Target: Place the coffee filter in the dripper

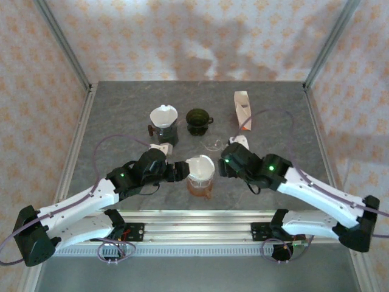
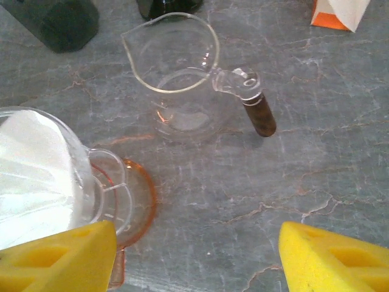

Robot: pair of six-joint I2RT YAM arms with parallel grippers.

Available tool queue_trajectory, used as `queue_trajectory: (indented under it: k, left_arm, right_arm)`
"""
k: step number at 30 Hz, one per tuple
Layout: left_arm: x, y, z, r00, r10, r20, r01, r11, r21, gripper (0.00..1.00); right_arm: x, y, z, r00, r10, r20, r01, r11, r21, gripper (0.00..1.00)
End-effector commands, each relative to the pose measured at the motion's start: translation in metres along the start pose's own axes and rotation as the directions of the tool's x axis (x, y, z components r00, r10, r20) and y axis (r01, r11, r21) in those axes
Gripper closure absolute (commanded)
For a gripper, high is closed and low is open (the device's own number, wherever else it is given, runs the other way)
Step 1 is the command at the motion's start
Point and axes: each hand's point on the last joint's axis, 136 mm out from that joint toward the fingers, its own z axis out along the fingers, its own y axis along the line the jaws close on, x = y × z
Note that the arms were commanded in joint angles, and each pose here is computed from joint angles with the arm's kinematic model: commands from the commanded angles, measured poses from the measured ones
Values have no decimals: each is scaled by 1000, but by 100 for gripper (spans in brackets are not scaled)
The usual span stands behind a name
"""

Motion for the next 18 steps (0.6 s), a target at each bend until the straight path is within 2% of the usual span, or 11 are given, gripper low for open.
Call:
queue_trajectory:
  k: [1, 4, 8, 14, 18]
  left_arm:
    - [-5, 2, -4, 1000, -7, 13, 8, 1000, -12, 23]
    - [-7, -1, -7, 1000, -8, 21, 8, 1000, -4, 18]
    - [-14, -7, -17, 998, -19, 57, 17, 1000, 24, 10]
    - [-42, -25, -59, 981, -35, 191, 15, 995, 103, 4]
    - [-48, -11, -81, 959, -44, 281, 22, 996, 81, 2]
  right_arm:
    - [-12, -9, -6, 992, 65, 110, -66, 998, 4, 27]
    - [2, -15, -3, 994, 44, 99, -44, 999, -4, 28]
    - [32, -8, 5, 1000, 4, -2, -4, 997, -80, 27]
    - [61, 11, 17, 999, 9, -37, -18, 969, -247, 26]
    - [86, 28, 35, 997, 3, -84, -31, 939, -343, 30]
